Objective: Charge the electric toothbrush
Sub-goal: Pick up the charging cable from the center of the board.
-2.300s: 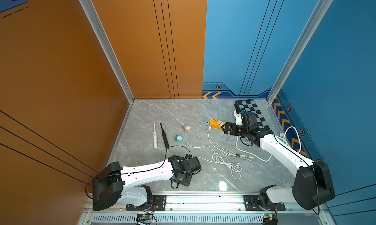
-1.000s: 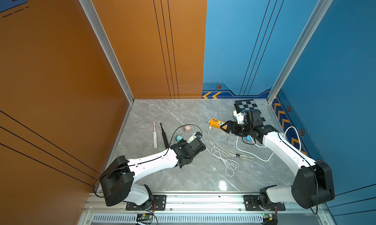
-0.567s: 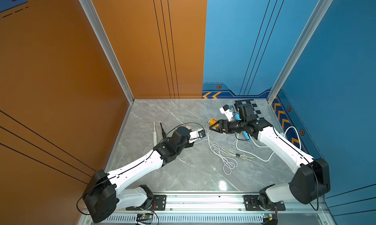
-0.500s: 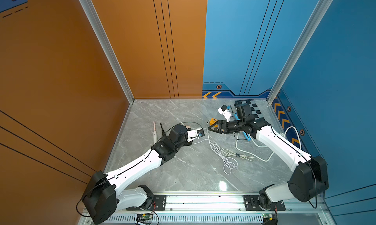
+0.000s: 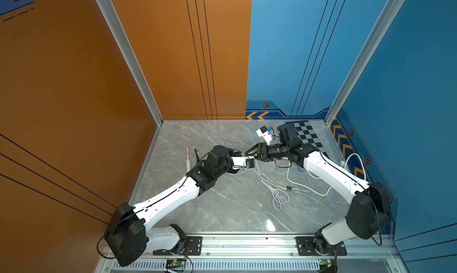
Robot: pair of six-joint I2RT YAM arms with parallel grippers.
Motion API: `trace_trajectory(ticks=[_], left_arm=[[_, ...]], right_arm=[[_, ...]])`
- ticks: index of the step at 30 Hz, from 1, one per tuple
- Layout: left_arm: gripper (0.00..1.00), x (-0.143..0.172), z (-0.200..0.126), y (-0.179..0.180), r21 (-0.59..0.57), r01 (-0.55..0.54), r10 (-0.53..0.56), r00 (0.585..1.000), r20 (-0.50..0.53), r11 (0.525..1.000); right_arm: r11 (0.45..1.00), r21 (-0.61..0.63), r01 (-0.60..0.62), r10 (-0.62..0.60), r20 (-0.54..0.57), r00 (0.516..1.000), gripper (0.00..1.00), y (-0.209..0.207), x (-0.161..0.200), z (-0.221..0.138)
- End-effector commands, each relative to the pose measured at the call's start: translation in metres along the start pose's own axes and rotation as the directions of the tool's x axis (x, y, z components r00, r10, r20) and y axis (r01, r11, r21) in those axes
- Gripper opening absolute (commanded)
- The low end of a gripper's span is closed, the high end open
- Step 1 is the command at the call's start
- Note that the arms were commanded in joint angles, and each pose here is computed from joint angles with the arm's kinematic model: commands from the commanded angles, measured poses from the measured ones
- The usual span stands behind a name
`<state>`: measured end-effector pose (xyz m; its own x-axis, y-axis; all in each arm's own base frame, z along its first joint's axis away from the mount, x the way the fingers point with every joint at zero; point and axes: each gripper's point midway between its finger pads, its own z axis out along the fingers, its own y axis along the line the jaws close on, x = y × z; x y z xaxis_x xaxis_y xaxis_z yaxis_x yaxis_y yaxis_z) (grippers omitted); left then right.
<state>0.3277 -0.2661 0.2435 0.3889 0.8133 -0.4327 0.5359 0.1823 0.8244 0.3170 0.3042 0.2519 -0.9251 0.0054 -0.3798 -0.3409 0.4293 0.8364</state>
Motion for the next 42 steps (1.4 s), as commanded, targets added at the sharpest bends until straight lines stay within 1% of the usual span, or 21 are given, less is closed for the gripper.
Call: trace_trajectory(ticks=[1,2,8,10,16,19,22,25,26,27,28,30,31,32,33,35,36,37,38,39,42], left_arm=[[0.00,-0.020,0.001,0.017,-0.052,-0.038,0.041,0.998,0.055,0.998],[0.00,-0.021,0.002,0.017,-0.053,-0.041,0.044,0.997,0.056,0.998],[0.00,-0.018,0.006,0.018,-0.063,-0.045,0.048,0.998,0.032,0.997],[0.00,-0.017,0.008,0.017,-0.060,-0.043,0.045,0.999,0.027,0.997],[0.00,-0.015,0.014,0.021,-0.063,-0.005,0.006,1.000,0.014,0.998],[0.00,-0.014,0.015,0.027,-0.072,0.019,-0.018,1.000,0.011,0.997],[0.00,-0.015,0.016,0.027,-0.069,0.029,-0.028,0.999,0.015,0.997],[0.00,-0.016,0.016,0.023,-0.059,0.037,-0.036,0.999,0.024,0.998],[0.02,-0.016,0.016,0.023,-0.059,0.041,-0.040,0.999,0.025,0.997],[0.08,-0.016,0.016,0.023,-0.058,0.047,-0.045,0.999,0.026,0.997],[0.21,-0.017,0.015,0.023,-0.056,0.055,-0.053,0.998,0.033,0.997],[0.55,-0.020,0.011,0.025,-0.045,0.132,-0.129,0.990,0.055,0.990],[0.69,-0.022,0.008,0.025,-0.023,0.178,-0.176,0.983,0.058,0.984],[0.74,-0.020,0.005,0.022,0.021,0.249,-0.249,0.967,0.051,0.968],[0.75,-0.026,-0.001,0.033,0.080,0.366,-0.371,0.927,0.053,0.927],[0.76,-0.028,-0.017,0.035,0.254,0.582,-0.599,0.800,-0.013,0.772],[0.76,-0.033,-0.026,0.041,0.320,0.664,-0.692,0.721,-0.035,0.675],[0.76,-0.036,-0.035,0.042,0.389,0.700,-0.744,0.666,-0.052,0.600],[0.76,-0.040,-0.042,0.040,0.449,0.697,-0.761,0.646,-0.055,0.559],[0.76,-0.043,-0.050,0.035,0.497,0.678,-0.763,0.645,-0.049,0.541],[0.78,-0.039,-0.051,0.020,0.526,0.627,-0.723,0.690,-0.033,0.574]], right_arm=[[0.995,-0.035,-0.089,0.092,0.093,0.991,0.50,0.005,-0.025,0.005],[0.994,-0.031,-0.106,0.108,0.105,0.989,0.46,0.002,-0.027,0.005],[0.987,-0.035,-0.155,0.158,0.121,0.980,0.12,-0.003,-0.028,0.008],[0.986,-0.040,-0.161,0.164,0.115,0.980,0.10,-0.001,-0.026,0.010],[0.985,-0.050,-0.165,0.169,0.091,0.981,0.22,0.004,-0.020,0.013],[0.983,-0.044,-0.177,0.180,0.080,0.980,0.22,0.000,-0.016,0.015],[0.982,-0.044,-0.182,0.185,0.079,0.980,0.14,-0.001,-0.015,0.015],[0.983,-0.045,-0.176,0.179,0.090,0.980,0.00,0.001,-0.016,0.014],[0.984,-0.045,-0.174,0.178,0.095,0.979,0.00,0.001,-0.017,0.013],[0.985,-0.040,-0.167,0.171,0.104,0.980,0.00,0.001,-0.019,0.012],[0.988,-0.034,-0.153,0.156,0.117,0.981,0.00,0.001,-0.021,0.010],[0.993,-0.025,-0.115,0.117,0.144,0.983,0.00,-0.001,-0.028,0.003],[0.997,-0.016,-0.080,0.082,0.155,0.984,0.00,-0.002,-0.032,-0.001],[0.999,-0.002,-0.052,0.052,0.165,0.985,0.00,-0.004,-0.036,-0.005],[1.000,0.017,-0.003,0.000,0.168,0.986,0.00,-0.007,-0.039,-0.009],[0.995,0.048,0.090,-0.097,0.153,0.983,0.00,-0.009,-0.041,-0.017],[0.989,0.059,0.134,-0.141,0.140,0.980,0.00,-0.009,-0.042,-0.021],[0.984,0.060,0.165,-0.172,0.124,0.977,0.00,-0.010,-0.041,-0.026],[0.981,0.056,0.185,-0.191,0.117,0.975,0.00,-0.010,-0.041,-0.030],[0.979,0.046,0.199,-0.203,0.114,0.972,0.00,-0.009,-0.042,-0.035],[0.971,0.016,0.237,-0.238,0.082,0.968,0.00,-0.001,-0.039,-0.042]])
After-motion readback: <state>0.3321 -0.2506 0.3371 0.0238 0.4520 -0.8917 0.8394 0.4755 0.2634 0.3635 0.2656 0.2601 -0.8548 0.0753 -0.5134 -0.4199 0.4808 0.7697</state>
